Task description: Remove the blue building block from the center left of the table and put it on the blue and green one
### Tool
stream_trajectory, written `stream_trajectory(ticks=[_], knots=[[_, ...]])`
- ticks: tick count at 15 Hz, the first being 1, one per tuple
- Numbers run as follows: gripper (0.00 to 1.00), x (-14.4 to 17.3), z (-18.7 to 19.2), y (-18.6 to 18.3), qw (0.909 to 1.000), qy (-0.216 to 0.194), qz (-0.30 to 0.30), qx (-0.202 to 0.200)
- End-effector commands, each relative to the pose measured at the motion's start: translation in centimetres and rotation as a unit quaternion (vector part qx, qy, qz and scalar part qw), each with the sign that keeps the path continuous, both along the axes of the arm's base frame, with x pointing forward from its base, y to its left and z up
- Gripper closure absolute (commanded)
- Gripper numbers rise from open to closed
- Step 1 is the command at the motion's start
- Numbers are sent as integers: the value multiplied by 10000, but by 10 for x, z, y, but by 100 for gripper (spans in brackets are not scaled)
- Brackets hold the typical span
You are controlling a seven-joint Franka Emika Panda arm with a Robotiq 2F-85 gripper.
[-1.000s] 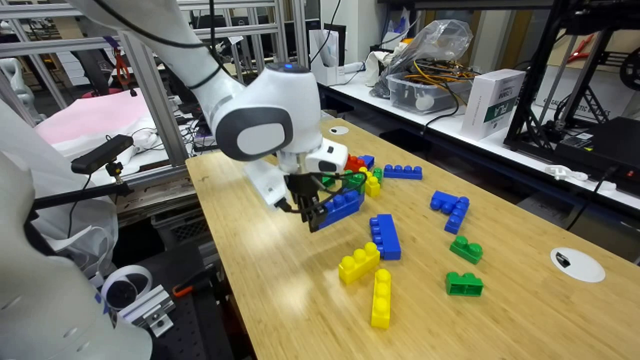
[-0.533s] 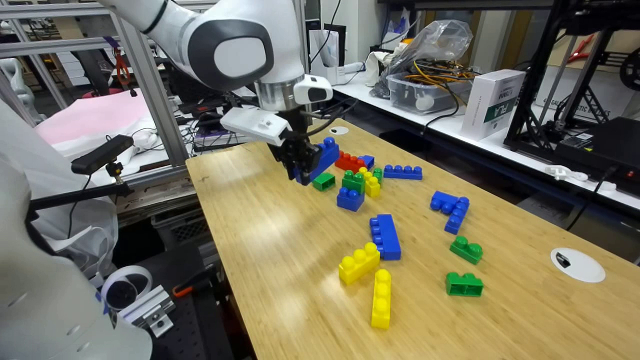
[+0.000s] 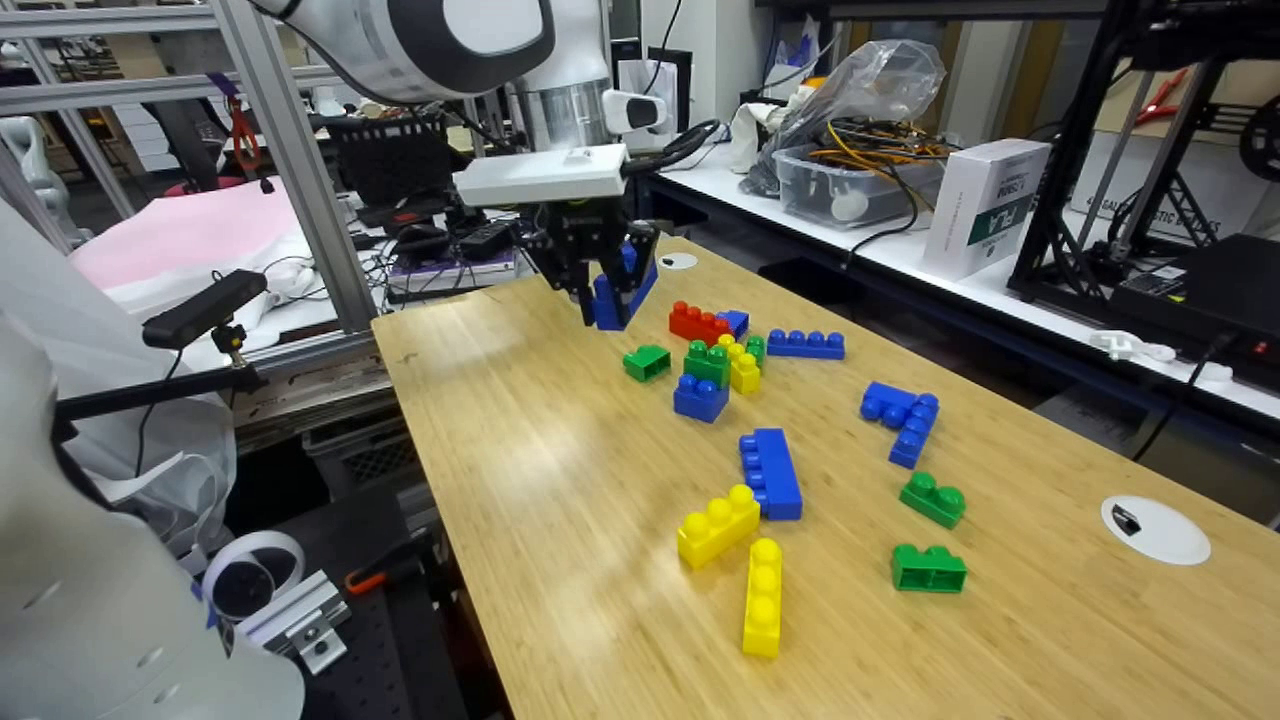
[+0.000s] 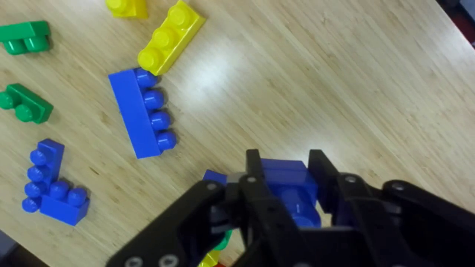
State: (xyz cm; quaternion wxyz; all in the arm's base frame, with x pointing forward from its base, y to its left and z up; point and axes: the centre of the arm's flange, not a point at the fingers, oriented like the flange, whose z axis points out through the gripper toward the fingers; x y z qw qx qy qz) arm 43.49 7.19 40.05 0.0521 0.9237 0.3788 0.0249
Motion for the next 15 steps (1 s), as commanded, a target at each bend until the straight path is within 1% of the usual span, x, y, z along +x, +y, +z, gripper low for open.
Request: stream_trajectory(ticks=[1, 3, 5, 8, 10, 12, 15], knots=[[89, 28, 0, 9, 9951, 223, 913, -306], [89, 41, -4, 16, 9888, 282, 1412, -382], [89, 53, -11, 22, 9800, 373, 1897, -476], [89, 70, -24, 23, 9622, 572, 2605, -559], [89, 82, -35, 20, 9472, 718, 3071, -581], [89, 92, -45, 16, 9294, 855, 3529, -661], [89, 108, -54, 6, 8984, 1028, 4173, -907]])
